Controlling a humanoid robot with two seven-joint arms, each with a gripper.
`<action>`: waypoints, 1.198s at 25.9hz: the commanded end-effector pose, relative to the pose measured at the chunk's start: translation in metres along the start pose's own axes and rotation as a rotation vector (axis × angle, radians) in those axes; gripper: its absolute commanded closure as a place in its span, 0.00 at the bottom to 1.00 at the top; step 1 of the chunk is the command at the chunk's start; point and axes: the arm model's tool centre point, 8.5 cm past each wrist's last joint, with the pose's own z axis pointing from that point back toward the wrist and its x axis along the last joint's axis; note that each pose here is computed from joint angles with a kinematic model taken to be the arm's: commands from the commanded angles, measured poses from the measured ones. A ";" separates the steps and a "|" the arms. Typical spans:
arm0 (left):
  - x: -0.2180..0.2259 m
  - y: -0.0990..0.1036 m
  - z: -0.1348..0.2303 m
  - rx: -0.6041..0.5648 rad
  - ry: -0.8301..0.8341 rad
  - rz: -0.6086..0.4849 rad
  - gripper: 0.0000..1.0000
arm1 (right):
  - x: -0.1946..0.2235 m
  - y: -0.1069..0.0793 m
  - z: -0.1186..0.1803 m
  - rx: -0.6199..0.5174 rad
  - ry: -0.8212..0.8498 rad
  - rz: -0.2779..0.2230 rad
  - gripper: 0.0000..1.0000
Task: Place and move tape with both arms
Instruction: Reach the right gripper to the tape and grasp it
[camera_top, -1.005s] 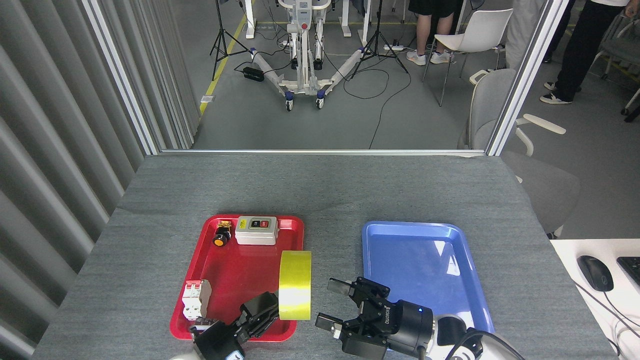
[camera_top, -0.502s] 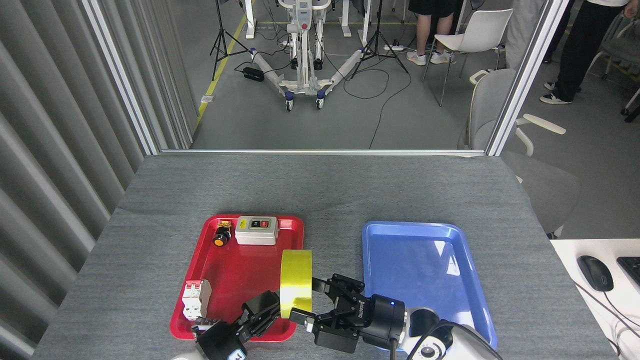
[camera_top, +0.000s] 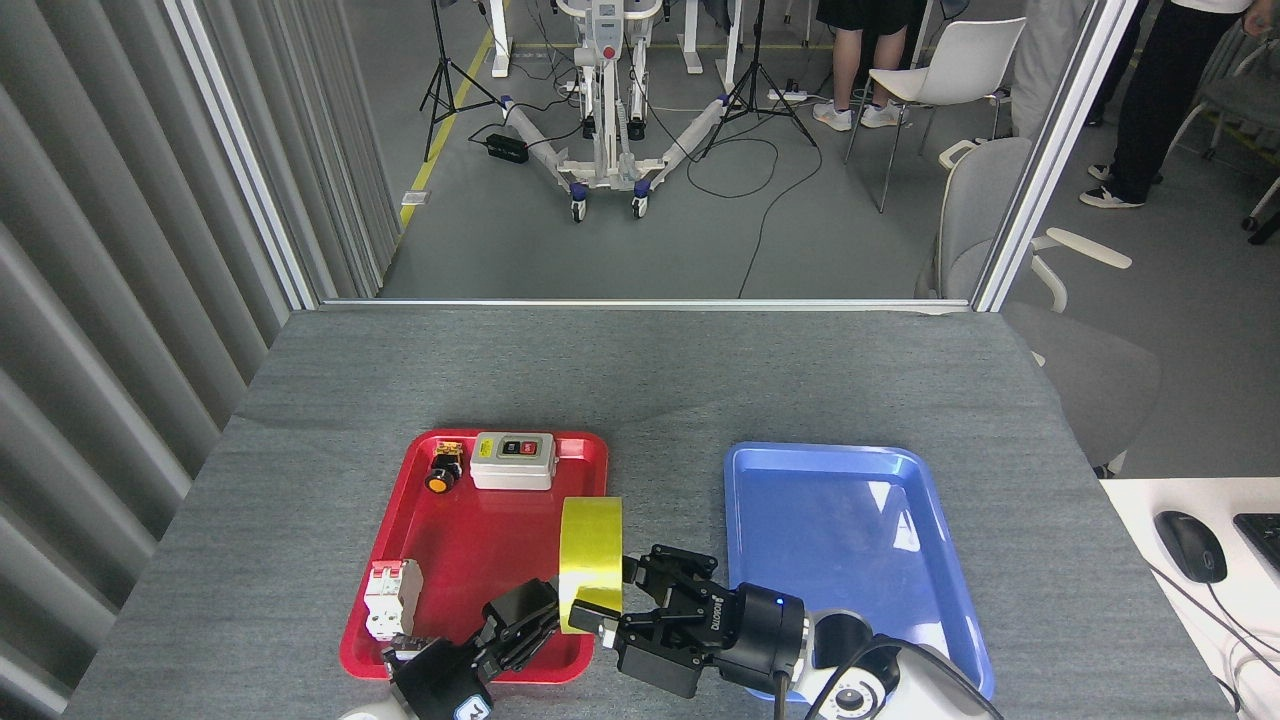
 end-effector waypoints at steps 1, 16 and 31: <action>0.000 0.001 0.000 0.002 0.000 -0.001 1.00 | 0.000 0.000 0.000 0.000 0.000 0.000 0.40; -0.004 0.004 0.000 0.002 0.012 0.004 1.00 | -0.001 0.002 0.003 0.007 0.006 -0.003 0.67; -0.006 0.009 -0.001 0.015 0.018 -0.009 0.72 | -0.002 0.004 0.007 0.005 0.014 -0.008 0.75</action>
